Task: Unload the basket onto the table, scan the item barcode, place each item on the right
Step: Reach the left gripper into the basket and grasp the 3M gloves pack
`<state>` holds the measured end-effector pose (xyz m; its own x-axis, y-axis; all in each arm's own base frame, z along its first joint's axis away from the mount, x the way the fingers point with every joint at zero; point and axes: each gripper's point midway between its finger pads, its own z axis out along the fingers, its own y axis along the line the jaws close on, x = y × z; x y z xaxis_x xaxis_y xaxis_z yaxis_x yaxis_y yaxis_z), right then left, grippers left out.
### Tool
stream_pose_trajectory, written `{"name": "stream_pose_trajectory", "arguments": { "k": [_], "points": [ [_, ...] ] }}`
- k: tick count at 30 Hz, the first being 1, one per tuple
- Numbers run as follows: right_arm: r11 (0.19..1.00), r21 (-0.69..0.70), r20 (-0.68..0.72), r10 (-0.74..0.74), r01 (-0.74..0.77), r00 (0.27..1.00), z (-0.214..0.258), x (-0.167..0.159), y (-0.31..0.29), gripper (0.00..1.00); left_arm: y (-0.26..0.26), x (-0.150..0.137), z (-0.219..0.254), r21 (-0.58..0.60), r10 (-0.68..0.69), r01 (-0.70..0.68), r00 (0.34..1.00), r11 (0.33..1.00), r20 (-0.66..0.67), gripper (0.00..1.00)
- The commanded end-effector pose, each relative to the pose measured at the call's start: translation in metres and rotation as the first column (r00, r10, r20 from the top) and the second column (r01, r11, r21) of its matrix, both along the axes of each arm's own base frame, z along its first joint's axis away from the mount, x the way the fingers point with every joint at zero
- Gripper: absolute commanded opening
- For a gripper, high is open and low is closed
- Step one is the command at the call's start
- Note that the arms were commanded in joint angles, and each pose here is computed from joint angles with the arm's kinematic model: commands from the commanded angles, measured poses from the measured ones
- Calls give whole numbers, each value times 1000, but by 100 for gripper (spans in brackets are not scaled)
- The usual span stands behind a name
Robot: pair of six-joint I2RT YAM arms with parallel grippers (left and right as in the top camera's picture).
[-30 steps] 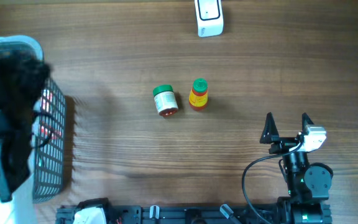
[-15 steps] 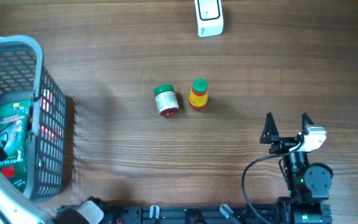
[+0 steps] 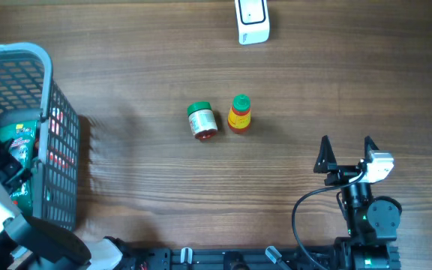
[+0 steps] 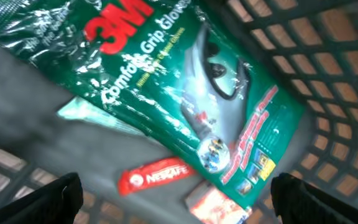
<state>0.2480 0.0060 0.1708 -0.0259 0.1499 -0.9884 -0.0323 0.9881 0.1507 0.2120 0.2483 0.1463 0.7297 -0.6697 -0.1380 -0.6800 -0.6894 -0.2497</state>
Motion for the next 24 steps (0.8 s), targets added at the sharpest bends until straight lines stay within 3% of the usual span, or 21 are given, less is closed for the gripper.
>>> {"name": "stream_pose_trajectory", "arguments": {
  "k": [1,4,9,15,24],
  "points": [
    [1000,-19,-3,21,-21,1000,-1,0,4,100,-3,-2,-35,-15,16,-17,1000,1000,-12,99],
    [1000,-19,-3,21,-21,1000,-1,0,4,100,-7,1,-64,-1,1,-1,1000,1000,2,93],
    [1000,-19,-3,21,-21,1000,-1,0,4,100,-8,4,-82,23,-8,8,1000,1000,19,92],
    [1000,-19,-3,21,-21,1000,-1,0,4,100,6,-1,-79,100,14,-13,1000,995,-8,81],
    [1000,-19,-3,21,-21,1000,-1,0,4,100,24,2,-73,188,37,-36,999,982,0,78]
  ]
}}
